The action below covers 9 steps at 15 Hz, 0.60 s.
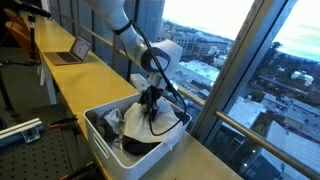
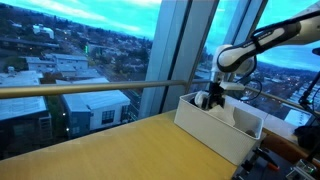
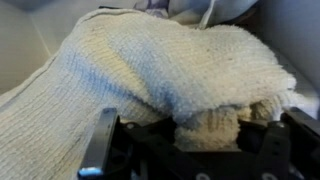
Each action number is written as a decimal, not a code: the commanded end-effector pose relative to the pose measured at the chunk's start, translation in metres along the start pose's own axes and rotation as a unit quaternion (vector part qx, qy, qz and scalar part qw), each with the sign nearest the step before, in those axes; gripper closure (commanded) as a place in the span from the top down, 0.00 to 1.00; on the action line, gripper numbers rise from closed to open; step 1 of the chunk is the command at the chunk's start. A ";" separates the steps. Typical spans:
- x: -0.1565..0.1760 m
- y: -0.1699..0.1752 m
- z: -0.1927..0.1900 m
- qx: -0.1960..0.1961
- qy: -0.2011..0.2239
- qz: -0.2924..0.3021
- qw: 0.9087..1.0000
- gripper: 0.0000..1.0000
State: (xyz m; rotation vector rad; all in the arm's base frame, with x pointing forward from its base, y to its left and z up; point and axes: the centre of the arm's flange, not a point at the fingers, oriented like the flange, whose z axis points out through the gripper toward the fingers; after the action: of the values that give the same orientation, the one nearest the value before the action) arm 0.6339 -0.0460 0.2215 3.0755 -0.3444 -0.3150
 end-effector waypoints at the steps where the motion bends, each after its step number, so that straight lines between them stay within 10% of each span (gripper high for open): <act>1: -0.052 0.001 -0.079 0.012 0.047 -0.004 0.999 0.05; 9: -0.115 -0.087 -0.245 0.008 0.189 -0.089 0.978 0.04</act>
State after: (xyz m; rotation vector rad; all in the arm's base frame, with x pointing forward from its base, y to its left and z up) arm 0.6060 0.0208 0.4234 3.1179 -0.1703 0.1310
